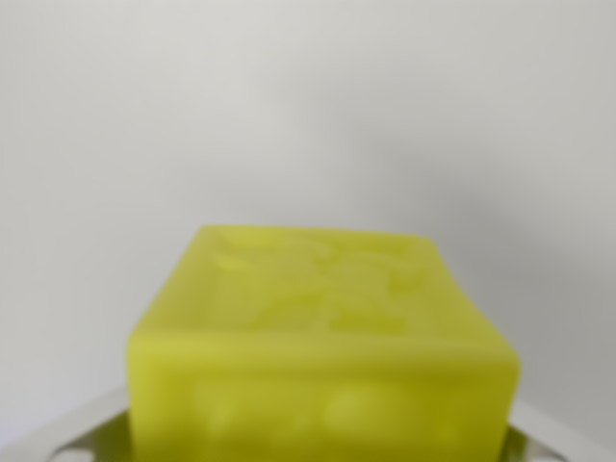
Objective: Pick yellow cube
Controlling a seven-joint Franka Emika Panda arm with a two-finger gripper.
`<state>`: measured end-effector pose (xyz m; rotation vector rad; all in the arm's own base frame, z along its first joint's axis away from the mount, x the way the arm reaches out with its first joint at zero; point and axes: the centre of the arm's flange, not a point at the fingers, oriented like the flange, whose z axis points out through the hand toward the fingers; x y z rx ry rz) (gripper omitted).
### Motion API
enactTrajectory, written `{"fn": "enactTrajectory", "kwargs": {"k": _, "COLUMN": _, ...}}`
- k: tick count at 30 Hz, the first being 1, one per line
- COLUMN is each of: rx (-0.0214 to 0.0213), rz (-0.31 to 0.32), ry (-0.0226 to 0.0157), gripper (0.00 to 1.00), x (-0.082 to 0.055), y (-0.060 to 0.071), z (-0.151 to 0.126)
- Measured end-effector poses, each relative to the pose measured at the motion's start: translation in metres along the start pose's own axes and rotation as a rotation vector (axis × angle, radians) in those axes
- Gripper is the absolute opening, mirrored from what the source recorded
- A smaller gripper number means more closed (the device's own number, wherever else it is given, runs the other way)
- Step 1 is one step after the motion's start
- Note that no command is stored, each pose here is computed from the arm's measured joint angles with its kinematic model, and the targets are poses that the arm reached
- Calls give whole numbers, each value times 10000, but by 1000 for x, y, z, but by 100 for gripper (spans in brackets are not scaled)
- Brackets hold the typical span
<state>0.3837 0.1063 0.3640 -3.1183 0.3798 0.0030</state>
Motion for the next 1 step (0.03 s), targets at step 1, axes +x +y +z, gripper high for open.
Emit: {"fn": "enactTrajectory", "kwargs": {"k": 1, "rx": 0, "rz": 0, "ry": 0, "gripper": 0, "x": 0, "y": 0, "z": 0}}
